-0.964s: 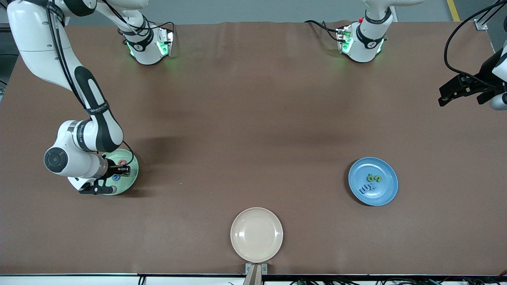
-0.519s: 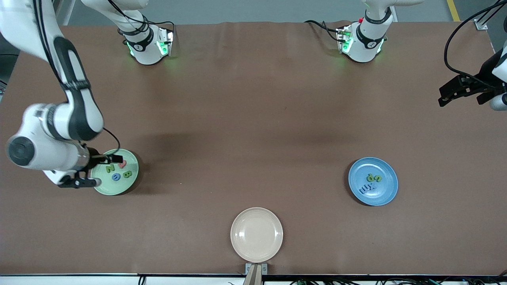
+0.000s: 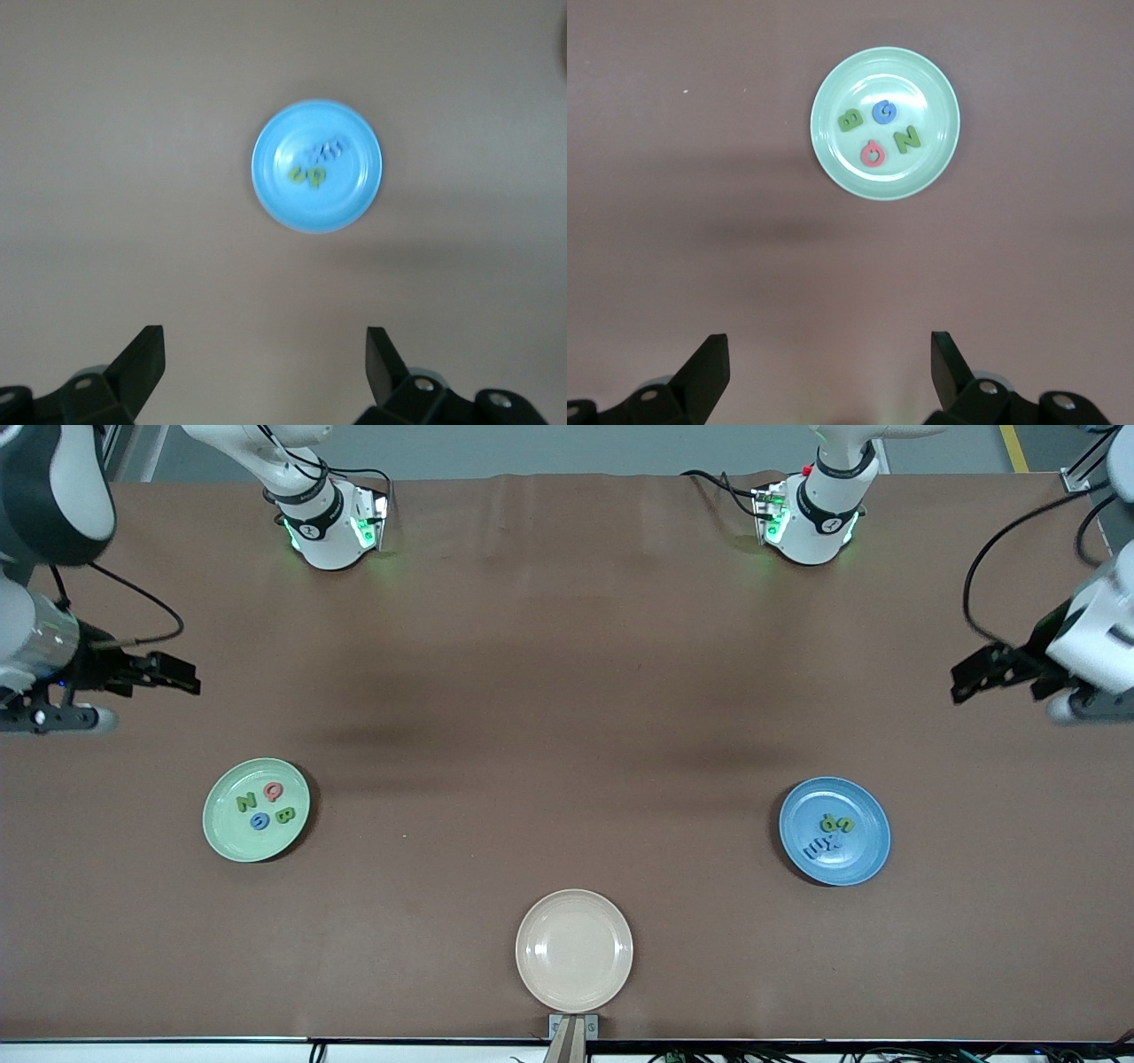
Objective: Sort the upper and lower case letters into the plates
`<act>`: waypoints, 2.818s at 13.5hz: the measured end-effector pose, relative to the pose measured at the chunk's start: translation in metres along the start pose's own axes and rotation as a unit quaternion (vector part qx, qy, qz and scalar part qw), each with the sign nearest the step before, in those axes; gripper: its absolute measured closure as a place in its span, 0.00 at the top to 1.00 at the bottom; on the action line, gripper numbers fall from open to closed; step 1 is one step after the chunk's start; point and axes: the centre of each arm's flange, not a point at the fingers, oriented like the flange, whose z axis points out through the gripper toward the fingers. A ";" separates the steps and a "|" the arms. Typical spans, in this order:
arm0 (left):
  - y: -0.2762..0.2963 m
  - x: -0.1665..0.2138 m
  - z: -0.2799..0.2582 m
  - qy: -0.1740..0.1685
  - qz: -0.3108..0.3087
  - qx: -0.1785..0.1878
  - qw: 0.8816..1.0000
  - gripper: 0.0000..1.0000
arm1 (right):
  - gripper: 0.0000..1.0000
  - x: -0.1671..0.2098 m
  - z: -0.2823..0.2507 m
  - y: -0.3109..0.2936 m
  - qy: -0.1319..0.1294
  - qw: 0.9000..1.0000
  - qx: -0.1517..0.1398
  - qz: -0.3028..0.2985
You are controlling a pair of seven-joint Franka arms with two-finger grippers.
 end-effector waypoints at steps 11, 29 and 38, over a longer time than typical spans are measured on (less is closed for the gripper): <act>-0.031 0.017 0.211 0.088 -0.006 0.009 0.996 1.00 | 1.00 -0.029 -0.106 0.001 0.084 0.996 -0.004 0.007; -0.020 0.010 0.109 0.083 0.003 0.015 0.996 1.00 | 1.00 -0.001 -0.098 0.007 0.077 0.997 -0.003 0.012; 0.023 -0.054 -0.047 -0.003 0.016 -0.013 1.000 1.00 | 1.00 -0.003 -0.099 0.006 0.075 0.997 -0.003 0.012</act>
